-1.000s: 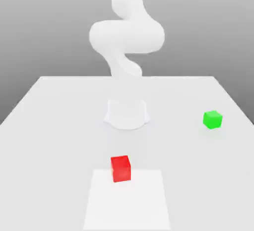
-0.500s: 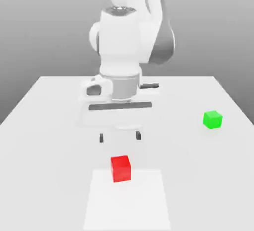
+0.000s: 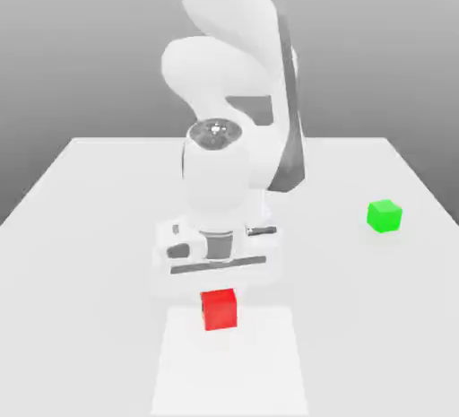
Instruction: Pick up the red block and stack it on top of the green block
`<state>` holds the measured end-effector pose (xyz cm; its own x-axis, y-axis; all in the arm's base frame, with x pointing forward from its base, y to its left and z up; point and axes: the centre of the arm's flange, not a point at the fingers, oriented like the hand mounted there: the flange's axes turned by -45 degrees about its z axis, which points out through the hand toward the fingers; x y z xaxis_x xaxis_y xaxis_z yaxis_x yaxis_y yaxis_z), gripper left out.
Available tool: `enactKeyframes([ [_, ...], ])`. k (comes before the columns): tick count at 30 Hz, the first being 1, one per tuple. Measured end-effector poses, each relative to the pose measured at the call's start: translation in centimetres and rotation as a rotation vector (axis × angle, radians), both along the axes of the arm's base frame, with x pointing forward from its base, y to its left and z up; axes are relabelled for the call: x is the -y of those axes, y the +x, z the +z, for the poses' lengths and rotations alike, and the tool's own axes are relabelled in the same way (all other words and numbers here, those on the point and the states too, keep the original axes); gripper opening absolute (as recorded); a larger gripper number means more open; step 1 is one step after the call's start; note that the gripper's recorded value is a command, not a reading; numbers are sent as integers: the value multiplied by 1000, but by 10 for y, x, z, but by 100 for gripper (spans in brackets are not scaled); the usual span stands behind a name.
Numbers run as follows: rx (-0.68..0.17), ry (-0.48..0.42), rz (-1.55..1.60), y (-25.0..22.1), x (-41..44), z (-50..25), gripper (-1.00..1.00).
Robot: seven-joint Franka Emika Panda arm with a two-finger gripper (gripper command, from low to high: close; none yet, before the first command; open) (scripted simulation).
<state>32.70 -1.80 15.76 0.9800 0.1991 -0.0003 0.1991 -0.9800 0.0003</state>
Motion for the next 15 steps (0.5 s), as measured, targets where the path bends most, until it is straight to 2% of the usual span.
enactKeyframes([
  [6, 0, 0, 2, -1, 0, 46, -100],
  [11, 9, 8, 218, -4, -88, 65, -100],
  [15, 14, 14, 427, -30, -170, 76, -100],
])
